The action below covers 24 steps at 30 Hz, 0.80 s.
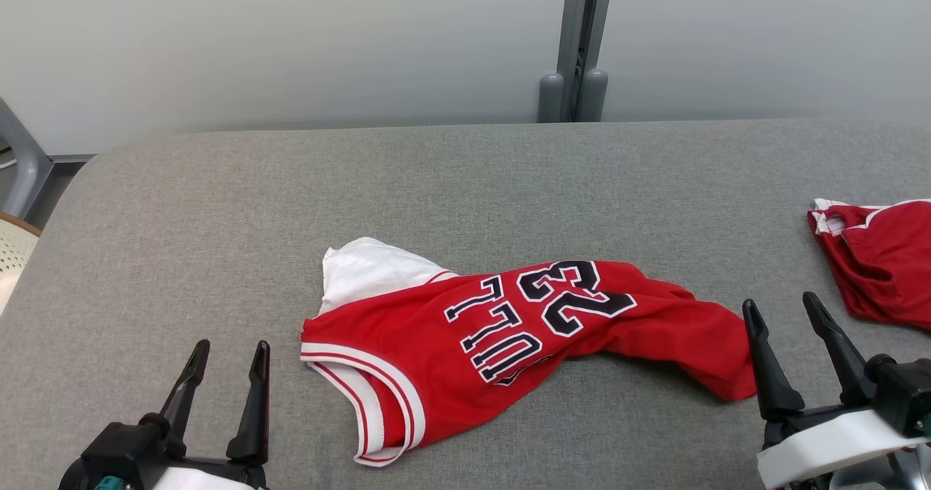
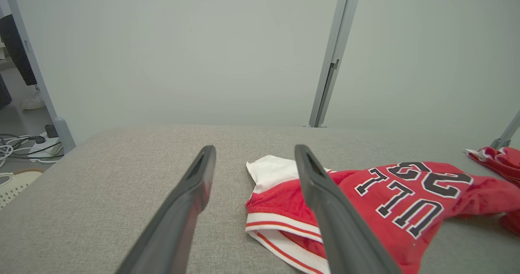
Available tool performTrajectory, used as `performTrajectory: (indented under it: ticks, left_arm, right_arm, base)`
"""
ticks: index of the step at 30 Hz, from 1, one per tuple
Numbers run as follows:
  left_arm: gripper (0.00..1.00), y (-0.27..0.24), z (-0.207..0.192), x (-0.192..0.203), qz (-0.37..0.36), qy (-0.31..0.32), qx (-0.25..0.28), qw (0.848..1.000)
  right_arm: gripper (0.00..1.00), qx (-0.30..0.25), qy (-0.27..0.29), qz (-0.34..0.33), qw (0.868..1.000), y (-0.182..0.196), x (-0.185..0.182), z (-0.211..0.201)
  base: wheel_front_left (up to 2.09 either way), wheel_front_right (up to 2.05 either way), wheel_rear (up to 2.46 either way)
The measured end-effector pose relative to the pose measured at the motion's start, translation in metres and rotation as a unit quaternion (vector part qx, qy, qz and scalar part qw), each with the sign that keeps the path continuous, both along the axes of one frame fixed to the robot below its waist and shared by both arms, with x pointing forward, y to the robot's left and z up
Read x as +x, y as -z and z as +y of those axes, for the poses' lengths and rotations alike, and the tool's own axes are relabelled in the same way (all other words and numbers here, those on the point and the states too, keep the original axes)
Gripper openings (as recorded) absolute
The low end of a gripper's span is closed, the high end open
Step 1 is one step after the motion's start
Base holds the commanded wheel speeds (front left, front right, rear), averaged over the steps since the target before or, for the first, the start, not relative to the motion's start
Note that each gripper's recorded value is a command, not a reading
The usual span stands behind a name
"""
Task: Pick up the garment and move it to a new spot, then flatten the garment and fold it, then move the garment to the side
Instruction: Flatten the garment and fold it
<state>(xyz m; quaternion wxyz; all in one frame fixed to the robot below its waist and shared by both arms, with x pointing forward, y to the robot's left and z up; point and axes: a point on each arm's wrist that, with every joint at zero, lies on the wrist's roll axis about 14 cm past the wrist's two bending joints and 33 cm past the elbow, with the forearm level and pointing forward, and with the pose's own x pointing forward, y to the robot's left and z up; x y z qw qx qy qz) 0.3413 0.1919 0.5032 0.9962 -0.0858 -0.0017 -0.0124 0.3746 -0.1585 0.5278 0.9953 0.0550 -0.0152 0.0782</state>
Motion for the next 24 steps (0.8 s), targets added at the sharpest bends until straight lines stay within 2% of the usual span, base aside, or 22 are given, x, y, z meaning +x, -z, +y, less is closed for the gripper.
performTrajectory:
  ticks: [10,16,20,24]
  left_arm:
    - [1.00,0.029,-0.032,-0.008,0.061,0.060,-0.023,0.996]
    - [1.00,0.076,-0.071,-0.026,0.161,0.123,-0.060,0.977]
    - [1.00,0.106,-0.077,-0.036,0.221,0.131,-0.077,0.963]
    - [1.00,0.119,-0.080,-0.033,0.246,0.140,-0.077,0.956]
  right_arm:
    - [1.00,0.005,-0.002,0.008,1.000,0.006,0.004,0.003]
    - [1.00,0.008,-0.007,0.017,1.000,0.013,0.013,0.007]
    - [1.00,0.010,-0.007,0.024,1.000,0.020,0.020,0.008]
    - [1.00,0.011,-0.005,0.032,0.999,0.027,0.025,0.007]
  base:
    - [0.00,0.00,0.00]
    - [0.00,0.00,0.00]
    - [0.00,0.00,0.00]
    - [0.00,0.00,0.00]
